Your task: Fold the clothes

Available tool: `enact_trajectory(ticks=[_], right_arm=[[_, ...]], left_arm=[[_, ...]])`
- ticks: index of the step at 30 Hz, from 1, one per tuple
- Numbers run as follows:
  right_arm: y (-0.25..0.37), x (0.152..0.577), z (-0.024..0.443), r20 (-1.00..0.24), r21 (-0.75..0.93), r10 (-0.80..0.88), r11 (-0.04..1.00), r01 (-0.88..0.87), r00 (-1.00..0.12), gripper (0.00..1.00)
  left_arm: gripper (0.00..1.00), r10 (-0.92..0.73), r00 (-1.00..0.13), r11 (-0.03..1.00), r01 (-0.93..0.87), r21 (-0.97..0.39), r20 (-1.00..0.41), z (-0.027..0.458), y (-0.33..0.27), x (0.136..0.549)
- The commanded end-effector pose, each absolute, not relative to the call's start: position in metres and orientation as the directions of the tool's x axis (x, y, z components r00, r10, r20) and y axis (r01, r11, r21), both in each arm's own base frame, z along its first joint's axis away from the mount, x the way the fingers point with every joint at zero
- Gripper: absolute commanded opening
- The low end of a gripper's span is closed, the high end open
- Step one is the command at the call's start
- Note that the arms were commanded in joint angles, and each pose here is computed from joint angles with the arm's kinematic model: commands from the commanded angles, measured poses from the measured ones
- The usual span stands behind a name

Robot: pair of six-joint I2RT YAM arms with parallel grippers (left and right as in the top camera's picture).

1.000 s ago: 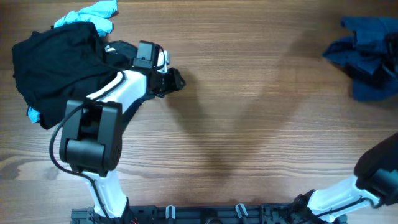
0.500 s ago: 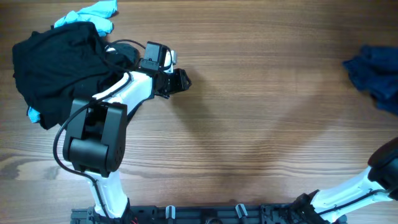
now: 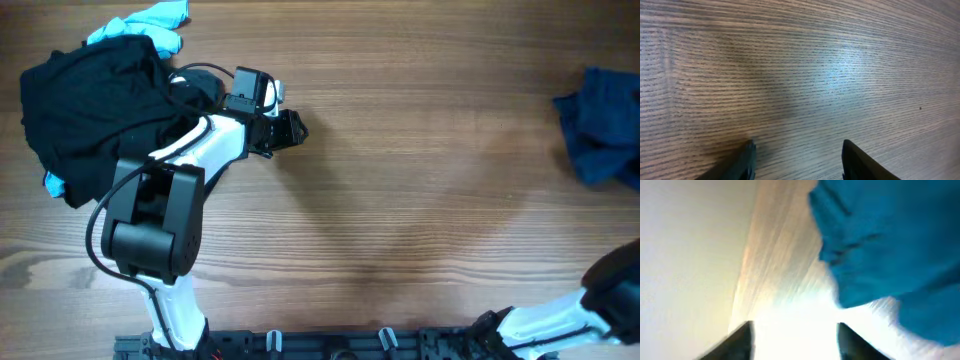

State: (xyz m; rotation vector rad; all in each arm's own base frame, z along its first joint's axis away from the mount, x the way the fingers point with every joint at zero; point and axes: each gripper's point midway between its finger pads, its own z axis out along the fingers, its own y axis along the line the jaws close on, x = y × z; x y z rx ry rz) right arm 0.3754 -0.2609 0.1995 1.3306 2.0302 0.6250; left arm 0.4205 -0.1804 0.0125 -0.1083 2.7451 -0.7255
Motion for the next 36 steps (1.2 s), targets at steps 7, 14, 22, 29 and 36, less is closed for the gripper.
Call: enact_trajectory(ticks=[7,14,22,29,36], right_arm=[[-0.287,0.374,0.189,-0.356,0.568,0.891,0.445,0.692,-0.282,0.04],[-0.312,0.362,0.112,-0.252,0.471,0.931,0.357,0.807,-0.265,0.04],[-0.347,0.326,0.077,-0.249,0.339,0.952,0.260,0.904,-0.180,0.04],[-0.339,0.316,0.006,-0.127,0.252,0.968,0.243,0.937,-0.217,0.04],[-0.332,0.341,0.005,-0.171,0.321,0.919,0.393,0.862,-0.355,0.04]], left_arm=[[0.55,-0.133,-0.949,0.879,0.019,-0.477,-0.285,0.005,-0.181,0.421],[0.55,-0.125,-0.950,0.879,0.026,-0.476,-0.284,0.005,-0.184,0.420],[0.55,-0.126,-0.950,0.879,0.027,-0.477,-0.286,0.005,-0.184,0.420],[0.55,-0.126,-0.950,0.878,0.028,-0.477,-0.287,0.005,-0.185,0.420],[0.55,-0.126,-0.949,0.878,0.029,-0.477,-0.288,0.005,-0.185,0.421]])
